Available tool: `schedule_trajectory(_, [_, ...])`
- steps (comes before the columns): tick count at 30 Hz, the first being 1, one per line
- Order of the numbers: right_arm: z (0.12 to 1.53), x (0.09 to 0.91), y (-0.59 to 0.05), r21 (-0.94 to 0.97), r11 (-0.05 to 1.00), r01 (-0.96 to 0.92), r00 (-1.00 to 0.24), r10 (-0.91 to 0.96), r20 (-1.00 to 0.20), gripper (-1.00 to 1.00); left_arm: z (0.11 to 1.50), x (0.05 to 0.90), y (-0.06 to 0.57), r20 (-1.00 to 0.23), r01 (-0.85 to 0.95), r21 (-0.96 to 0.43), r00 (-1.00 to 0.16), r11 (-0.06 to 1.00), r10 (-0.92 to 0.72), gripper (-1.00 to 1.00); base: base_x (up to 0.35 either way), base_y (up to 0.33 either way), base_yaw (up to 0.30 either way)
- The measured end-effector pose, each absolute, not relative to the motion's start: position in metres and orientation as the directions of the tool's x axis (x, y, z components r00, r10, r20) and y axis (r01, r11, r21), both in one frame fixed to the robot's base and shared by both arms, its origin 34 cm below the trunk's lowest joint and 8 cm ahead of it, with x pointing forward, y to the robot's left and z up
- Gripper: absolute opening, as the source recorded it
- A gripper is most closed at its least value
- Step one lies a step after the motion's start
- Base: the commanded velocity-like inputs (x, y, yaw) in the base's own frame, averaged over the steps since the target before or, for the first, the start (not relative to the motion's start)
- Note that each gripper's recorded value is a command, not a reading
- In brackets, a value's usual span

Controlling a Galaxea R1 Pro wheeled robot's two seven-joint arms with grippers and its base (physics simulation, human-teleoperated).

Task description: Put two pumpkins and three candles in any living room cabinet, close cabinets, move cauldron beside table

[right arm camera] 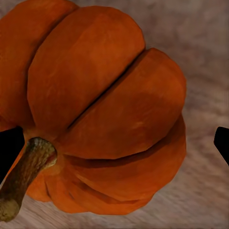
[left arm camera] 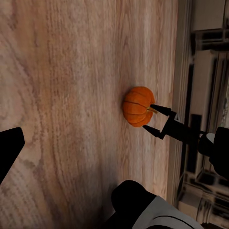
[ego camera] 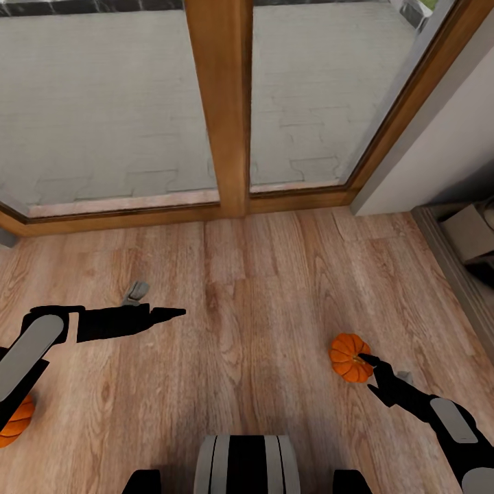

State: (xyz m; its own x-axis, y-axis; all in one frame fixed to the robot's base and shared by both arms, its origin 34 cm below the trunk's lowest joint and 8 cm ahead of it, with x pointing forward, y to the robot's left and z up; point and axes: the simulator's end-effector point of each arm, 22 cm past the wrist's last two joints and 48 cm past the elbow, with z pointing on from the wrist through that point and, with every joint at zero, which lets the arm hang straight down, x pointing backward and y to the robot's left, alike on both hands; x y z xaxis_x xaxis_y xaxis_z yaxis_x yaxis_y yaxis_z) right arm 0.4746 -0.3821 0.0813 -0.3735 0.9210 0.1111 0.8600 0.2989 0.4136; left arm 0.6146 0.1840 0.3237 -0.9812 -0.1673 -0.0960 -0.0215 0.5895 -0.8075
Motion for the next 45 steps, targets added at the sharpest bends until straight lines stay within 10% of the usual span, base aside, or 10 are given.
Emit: schedule_trajectory(45, [0.0829,0.4799,-0.3772,0.422,0.293,0.858,-0.372,0.921,0.118,1.0,0.3241,0.6146,0.1835,-0.096,-0.021,-0.808,-0.981,0.588,-0.167,1.0,0.017,0.004,0.0])
